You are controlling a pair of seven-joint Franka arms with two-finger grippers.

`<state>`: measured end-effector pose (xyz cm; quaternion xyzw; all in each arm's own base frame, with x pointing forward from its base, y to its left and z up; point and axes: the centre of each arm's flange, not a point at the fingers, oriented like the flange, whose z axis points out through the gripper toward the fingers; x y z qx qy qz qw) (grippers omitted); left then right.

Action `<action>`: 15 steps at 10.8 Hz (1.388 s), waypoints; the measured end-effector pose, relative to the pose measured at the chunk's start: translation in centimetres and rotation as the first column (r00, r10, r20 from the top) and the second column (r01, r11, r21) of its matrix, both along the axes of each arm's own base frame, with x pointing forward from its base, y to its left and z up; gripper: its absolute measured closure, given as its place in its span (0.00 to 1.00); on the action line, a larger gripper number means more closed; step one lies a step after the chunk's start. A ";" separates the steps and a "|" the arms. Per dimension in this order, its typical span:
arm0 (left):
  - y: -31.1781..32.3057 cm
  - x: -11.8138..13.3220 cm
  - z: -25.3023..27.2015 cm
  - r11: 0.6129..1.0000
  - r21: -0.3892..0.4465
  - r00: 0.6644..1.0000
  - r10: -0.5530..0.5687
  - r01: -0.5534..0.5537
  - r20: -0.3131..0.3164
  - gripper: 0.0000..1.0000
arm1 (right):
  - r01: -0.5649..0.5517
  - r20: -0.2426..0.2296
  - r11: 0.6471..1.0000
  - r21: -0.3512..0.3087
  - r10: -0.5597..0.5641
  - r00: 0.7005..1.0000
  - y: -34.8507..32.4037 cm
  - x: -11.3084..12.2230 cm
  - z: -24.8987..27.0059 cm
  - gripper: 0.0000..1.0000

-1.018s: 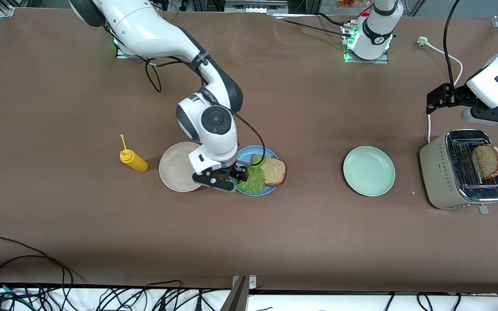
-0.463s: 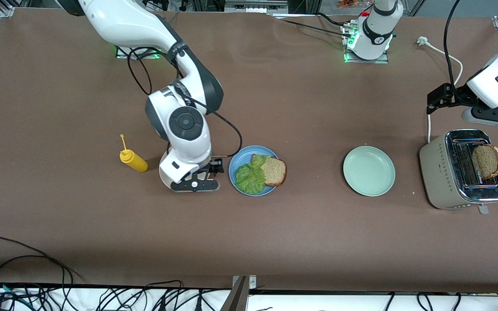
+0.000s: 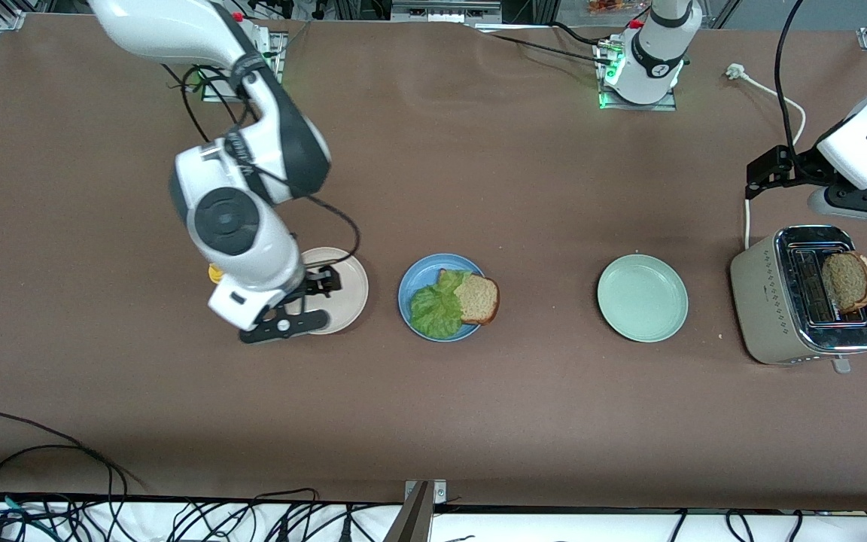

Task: Make sandwich in blue plate with both arms
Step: 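Move the right gripper back toward the yellow squeeze bottle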

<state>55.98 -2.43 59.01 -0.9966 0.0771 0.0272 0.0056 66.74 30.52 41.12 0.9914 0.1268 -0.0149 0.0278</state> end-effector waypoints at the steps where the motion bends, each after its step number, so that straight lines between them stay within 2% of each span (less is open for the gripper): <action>1: 0.0 0.0 0.0 1.000 0.000 1.000 0.000 0.000 0.000 0.00 | -0.051 -0.034 0.998 0.027 0.052 0.998 -2.6 0.6 0.6 0.00; 3: 0.0 0.0 0.0 1.000 0.000 1.000 0.001 -0.001 0.000 0.00 | -0.157 -0.095 0.983 0.092 0.166 0.982 -7.8 1.8 0.9 0.00; 5: 0.1 0.0 0.0 1.000 0.000 1.000 0.001 -0.001 -0.001 0.00 | -0.257 -0.133 0.943 0.213 0.289 0.948 -13.9 2.9 -0.7 0.00; 7: 0.3 0.0 0.0 1.000 0.000 1.000 0.005 -0.005 -0.002 0.00 | -0.336 -0.125 0.897 0.287 0.383 0.915 -18.2 3.5 -1.5 0.00; 9: 0.4 0.0 -0.1 1.000 0.000 1.000 0.007 -0.007 -0.002 0.00 | -0.420 -0.111 0.831 0.364 0.487 0.867 -20.6 3.4 -2.1 0.00; 10: 0.4 0.0 -0.1 1.000 0.000 1.000 0.007 -0.007 -0.002 0.00 | -0.463 -0.099 0.793 0.396 0.538 0.837 -21.6 3.3 -2.5 0.00; 12: 0.4 0.0 -0.1 1.000 0.000 1.000 0.008 -0.008 -0.002 0.00 | -0.556 -0.055 0.694 0.458 0.646 0.761 -24.2 3.1 -3.0 0.00; 14: 0.5 0.0 -0.1 1.000 0.000 1.000 0.009 -0.009 -0.002 0.00 | -0.640 0.061 0.545 0.542 0.734 0.676 -28.9 3.1 -5.3 0.00; 15: 0.6 0.0 -0.1 1.000 0.000 1.000 0.010 -0.010 -0.003 0.00 | -0.666 0.114 0.483 0.568 0.756 0.645 -31.5 3.0 -7.2 0.00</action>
